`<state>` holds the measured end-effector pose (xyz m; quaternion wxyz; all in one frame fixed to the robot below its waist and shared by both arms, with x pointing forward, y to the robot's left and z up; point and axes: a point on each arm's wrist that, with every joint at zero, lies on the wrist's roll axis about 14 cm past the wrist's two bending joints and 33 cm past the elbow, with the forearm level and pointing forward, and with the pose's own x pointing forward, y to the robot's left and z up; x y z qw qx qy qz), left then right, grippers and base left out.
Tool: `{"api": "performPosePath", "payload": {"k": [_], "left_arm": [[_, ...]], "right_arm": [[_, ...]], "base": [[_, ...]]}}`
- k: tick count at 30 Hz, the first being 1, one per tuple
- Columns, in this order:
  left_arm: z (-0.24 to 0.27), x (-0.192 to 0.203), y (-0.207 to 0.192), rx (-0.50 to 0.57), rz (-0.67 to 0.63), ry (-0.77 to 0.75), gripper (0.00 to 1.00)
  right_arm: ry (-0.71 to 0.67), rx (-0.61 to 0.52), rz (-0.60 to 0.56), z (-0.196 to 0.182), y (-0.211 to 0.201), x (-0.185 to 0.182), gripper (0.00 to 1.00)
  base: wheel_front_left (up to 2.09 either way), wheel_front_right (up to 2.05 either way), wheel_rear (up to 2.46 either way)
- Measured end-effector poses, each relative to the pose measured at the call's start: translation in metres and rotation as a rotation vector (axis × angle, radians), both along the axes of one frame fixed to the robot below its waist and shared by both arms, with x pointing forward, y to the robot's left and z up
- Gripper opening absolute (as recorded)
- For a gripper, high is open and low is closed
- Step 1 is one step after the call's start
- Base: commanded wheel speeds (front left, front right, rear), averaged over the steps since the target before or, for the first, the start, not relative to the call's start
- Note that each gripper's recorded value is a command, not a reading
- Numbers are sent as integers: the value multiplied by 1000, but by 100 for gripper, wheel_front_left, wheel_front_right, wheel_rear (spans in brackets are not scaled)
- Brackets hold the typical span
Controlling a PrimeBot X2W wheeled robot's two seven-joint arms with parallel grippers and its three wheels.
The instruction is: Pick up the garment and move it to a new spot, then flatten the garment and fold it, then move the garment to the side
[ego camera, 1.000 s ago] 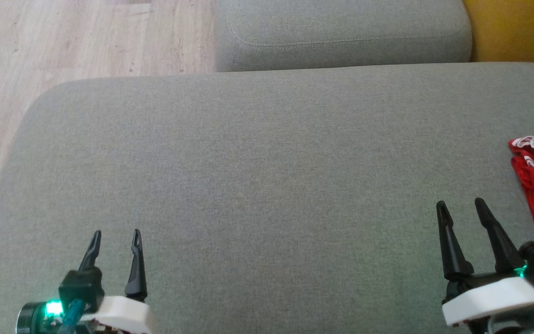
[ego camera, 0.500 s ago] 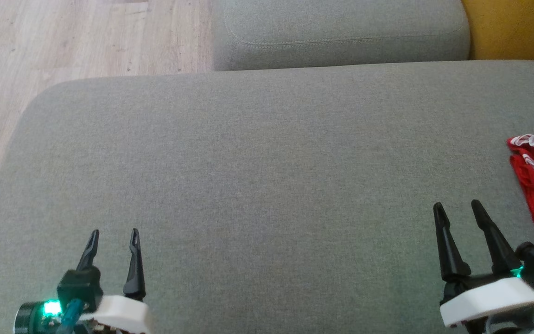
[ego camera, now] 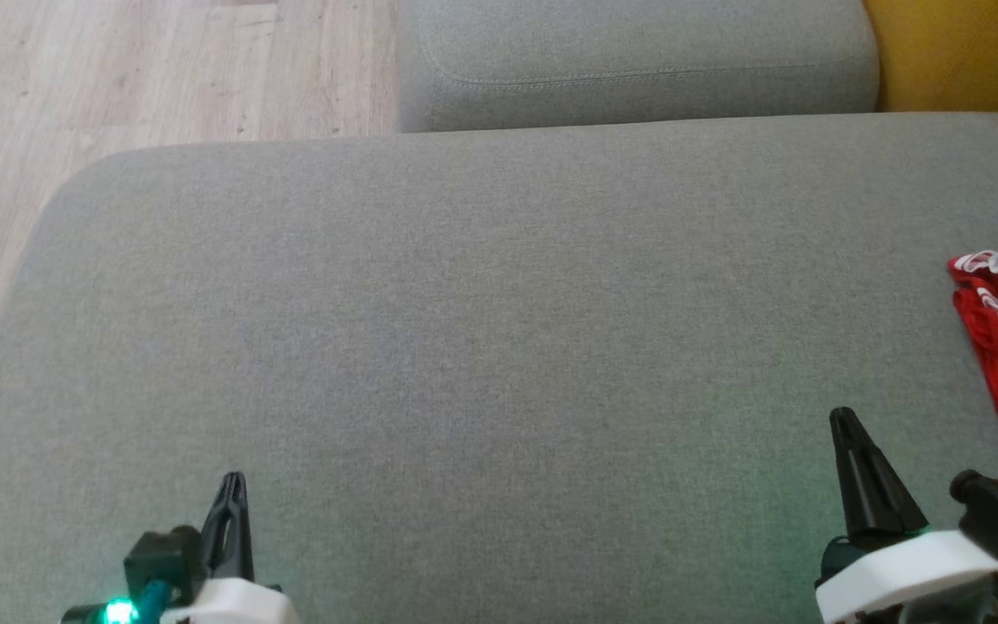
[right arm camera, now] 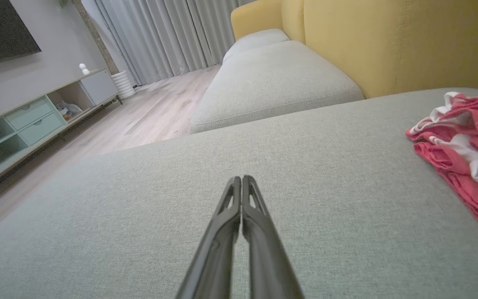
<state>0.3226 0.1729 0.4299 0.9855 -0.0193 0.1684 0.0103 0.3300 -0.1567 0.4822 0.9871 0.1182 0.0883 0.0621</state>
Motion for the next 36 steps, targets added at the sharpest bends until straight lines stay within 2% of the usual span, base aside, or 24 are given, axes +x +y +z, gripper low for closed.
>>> {"api": "performPosePath", "payload": {"k": [36], "left_arm": [[-5,12,-1,-423,117,82,0]], "right_arm": [[48,405,-76,-9,-5,7,0]], "base": [[0,0,0]]}}
